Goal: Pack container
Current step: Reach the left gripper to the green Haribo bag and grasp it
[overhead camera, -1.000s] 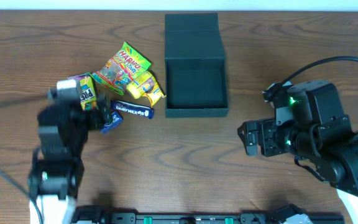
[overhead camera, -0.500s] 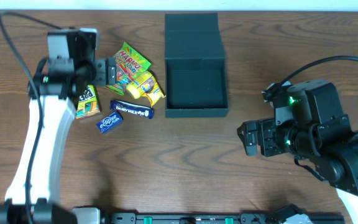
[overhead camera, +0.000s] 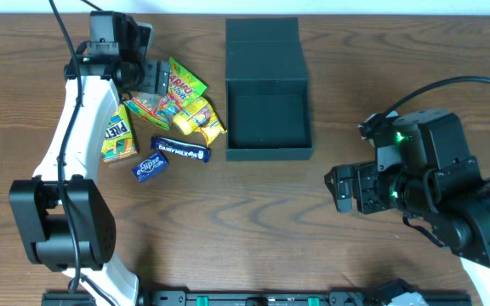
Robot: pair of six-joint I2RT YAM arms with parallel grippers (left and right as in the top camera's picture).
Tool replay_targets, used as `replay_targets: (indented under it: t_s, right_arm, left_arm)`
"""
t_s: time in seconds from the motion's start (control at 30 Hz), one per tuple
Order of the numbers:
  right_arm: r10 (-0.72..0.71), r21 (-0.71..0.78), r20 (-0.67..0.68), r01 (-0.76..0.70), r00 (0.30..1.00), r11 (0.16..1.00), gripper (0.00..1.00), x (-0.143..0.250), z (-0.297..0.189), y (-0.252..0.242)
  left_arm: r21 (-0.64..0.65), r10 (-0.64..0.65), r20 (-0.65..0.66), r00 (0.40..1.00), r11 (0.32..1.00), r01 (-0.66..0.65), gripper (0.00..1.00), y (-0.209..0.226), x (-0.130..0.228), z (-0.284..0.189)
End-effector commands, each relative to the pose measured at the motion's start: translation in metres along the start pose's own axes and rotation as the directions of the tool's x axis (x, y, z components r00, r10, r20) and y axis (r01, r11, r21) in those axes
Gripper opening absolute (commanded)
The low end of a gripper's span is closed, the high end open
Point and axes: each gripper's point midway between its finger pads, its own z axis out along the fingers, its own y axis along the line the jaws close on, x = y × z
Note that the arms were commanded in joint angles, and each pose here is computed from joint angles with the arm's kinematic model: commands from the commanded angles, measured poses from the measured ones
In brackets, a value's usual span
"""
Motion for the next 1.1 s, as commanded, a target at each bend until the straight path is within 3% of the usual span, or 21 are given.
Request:
replay_targets:
  t_s: [0.0, 0.17, 0.57, 1.07]
  right_arm:
    - [-0.002, -0.001, 0.011, 0.002, 1.0, 1.0, 0.99, -0.002, -0.003, -0.001]
    - [-0.002, -0.001, 0.011, 0.002, 1.0, 1.0, 0.99, -0.002, -0.003, -0.001]
    - [-0.002, -0.001, 0.011, 0.002, 1.0, 1.0, 0.99, -0.002, -0.003, -0.001]
    - [-0.002, -0.001, 0.011, 0.002, 1.0, 1.0, 0.99, -0.002, -0.003, -0.001]
  left_arm:
    - [-0.003, 0.028, 0.051, 0.998, 1.0, -0.027, 0.95, 0.002, -0.016, -0.003]
    - [0.001, 0.08, 0.02, 0.997, 0.997, -0.08, 0.95, 0.003, -0.008, 0.016]
    - [0.099, 0.073, -0.159, 0.985, 0.993, -0.058, 0.95, 0.016, 0.05, 0.076]
    - [0.179, 0.057, -0.258, 0.964, 0.984, -0.01, 0.95, 0.019, 0.094, 0.119]
